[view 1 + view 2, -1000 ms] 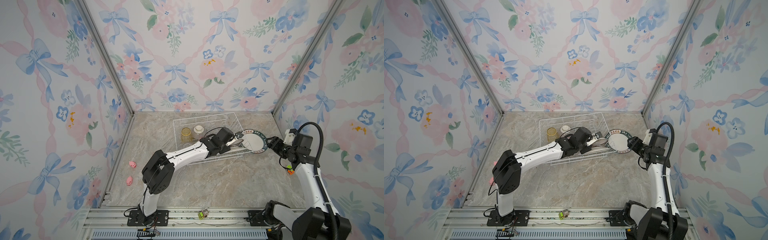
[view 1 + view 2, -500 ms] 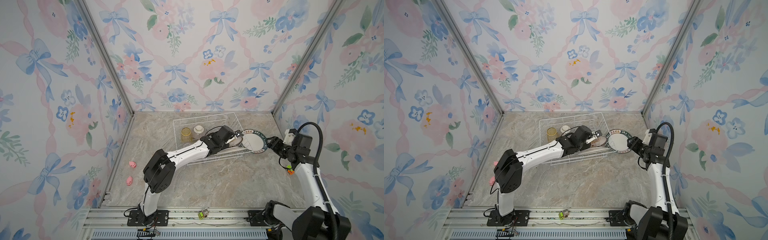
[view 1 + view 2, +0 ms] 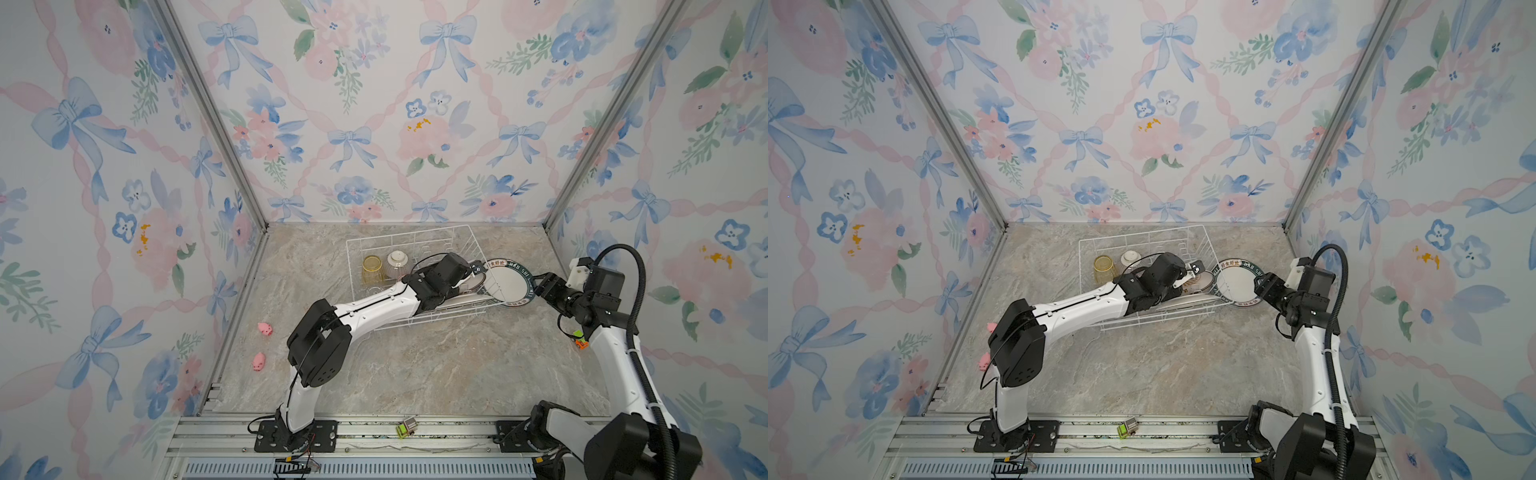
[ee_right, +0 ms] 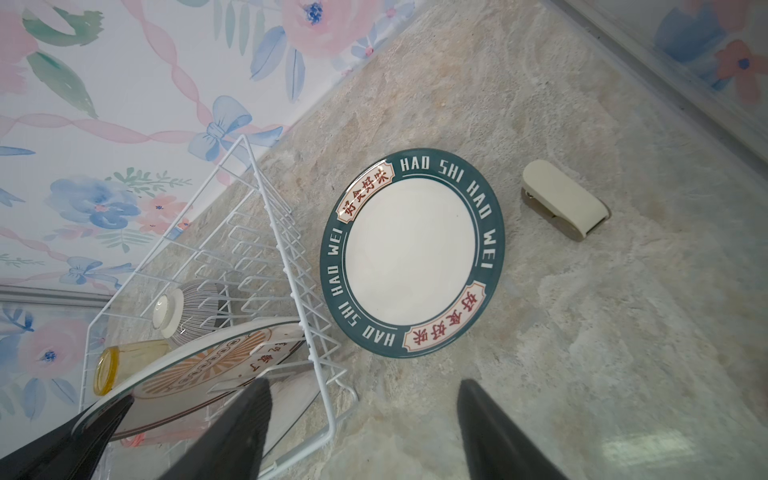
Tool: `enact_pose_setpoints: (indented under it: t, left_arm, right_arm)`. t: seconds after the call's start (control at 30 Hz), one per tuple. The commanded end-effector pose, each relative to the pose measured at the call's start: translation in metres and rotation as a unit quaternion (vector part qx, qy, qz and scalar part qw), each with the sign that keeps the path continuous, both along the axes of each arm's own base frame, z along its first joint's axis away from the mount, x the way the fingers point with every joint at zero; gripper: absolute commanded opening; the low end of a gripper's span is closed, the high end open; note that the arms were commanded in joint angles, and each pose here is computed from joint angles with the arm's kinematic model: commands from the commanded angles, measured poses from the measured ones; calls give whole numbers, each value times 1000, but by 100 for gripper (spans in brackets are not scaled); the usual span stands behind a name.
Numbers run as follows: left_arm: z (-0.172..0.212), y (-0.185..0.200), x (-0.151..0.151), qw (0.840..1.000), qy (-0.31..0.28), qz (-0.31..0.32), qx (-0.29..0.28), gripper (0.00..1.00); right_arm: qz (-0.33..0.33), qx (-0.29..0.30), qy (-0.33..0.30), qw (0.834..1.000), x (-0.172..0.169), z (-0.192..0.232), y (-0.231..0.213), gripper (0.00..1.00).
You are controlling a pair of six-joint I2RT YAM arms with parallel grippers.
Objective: Unload the mixed dishes from the dish rack
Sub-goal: 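Reach the left gripper into the rack and grip the orange sunburst plate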
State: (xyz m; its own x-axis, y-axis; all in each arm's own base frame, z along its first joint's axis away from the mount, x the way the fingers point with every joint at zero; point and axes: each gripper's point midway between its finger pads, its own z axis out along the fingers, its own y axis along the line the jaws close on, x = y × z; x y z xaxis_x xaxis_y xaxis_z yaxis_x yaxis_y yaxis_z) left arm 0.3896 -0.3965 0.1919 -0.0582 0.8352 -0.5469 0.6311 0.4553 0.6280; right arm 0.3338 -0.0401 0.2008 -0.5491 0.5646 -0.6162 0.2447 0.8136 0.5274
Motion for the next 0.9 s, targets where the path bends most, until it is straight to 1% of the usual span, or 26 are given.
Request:
enact_pose_setpoints:
  t: [0.0,0.27,0.5,0.63,0.7,0.87]
  left_arm:
    - [85,16,17,991,-78,59,-86,7]
    - [112,33,14,985,-101,85,-107,7]
    - [145,45,5,979,-107,85,-153,8]
    - [154,53,-4,975,-90,82,-188,9]
    - [160,59,-9,971,-73,77,-215,9]
    - [171,73,-26,955,-25,59,-290,9]
  right_arm:
    - [6,6,-8,1000,-1,4,4,73]
    - [10,8,-11,1000,0,6,7,73]
    - [21,10,-20,1000,0,9,12,73]
    - [43,20,-47,998,2,17,21,72]
    - [56,28,-65,996,2,22,27,71]
    - [96,39,-119,988,3,42,44,70]
